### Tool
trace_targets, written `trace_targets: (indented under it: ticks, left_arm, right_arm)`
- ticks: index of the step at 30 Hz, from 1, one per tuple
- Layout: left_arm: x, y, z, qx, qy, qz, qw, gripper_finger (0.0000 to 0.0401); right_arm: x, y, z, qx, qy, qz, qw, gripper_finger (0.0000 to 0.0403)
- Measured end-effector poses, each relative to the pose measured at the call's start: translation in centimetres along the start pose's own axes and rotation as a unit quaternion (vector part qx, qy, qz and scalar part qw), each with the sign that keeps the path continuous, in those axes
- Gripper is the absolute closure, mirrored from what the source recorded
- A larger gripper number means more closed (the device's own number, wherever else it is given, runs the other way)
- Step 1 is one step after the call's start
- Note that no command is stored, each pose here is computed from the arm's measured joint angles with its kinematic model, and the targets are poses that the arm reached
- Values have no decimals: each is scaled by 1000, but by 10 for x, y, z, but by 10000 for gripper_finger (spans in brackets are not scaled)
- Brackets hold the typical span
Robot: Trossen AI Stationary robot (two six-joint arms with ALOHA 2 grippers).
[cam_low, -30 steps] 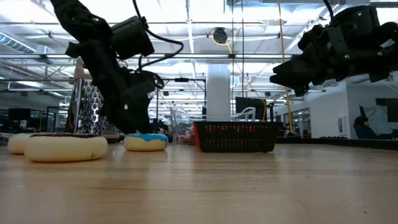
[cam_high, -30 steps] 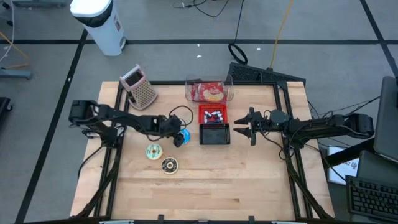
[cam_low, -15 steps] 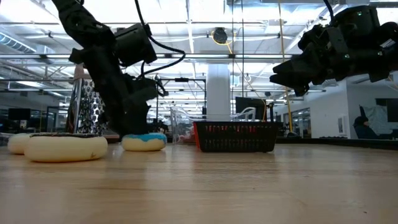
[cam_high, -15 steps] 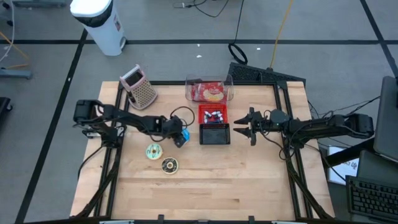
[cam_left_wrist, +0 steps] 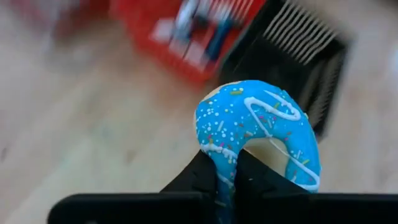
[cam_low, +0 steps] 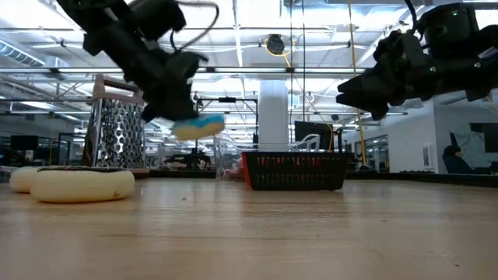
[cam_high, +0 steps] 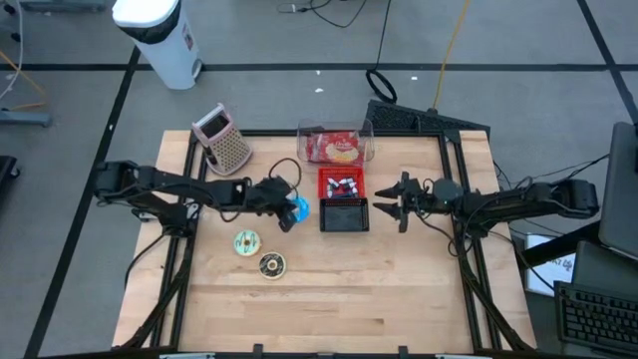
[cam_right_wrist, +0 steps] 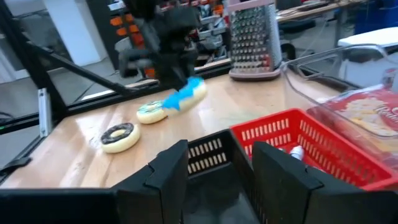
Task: Pick & Place Food Item
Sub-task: Put the blue doughnut into the black bin
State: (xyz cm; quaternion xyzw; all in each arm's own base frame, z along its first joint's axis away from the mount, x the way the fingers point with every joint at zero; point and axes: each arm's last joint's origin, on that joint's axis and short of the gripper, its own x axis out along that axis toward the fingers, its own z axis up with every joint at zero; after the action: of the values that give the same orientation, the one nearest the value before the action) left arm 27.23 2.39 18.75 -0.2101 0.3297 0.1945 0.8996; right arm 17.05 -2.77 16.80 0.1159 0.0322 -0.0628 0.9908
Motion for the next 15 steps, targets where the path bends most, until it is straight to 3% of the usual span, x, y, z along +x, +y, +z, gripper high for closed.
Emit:
trace_targets:
  ticks: [3,8,15]
  left_arm:
    - [-6,-8,14,12,-70,-39,997,369]
    - [-10,-23,34,66,-190,-92,975,357]
    - [-4,-29,39,101,-240,-96,961,365]
  right_arm:
    - [3,4,-1,0,-4,0,1000,236]
    - [18,14,7,-1,-3,17,1000,232]
    - [51,32,19,28,-5,33,999,177]
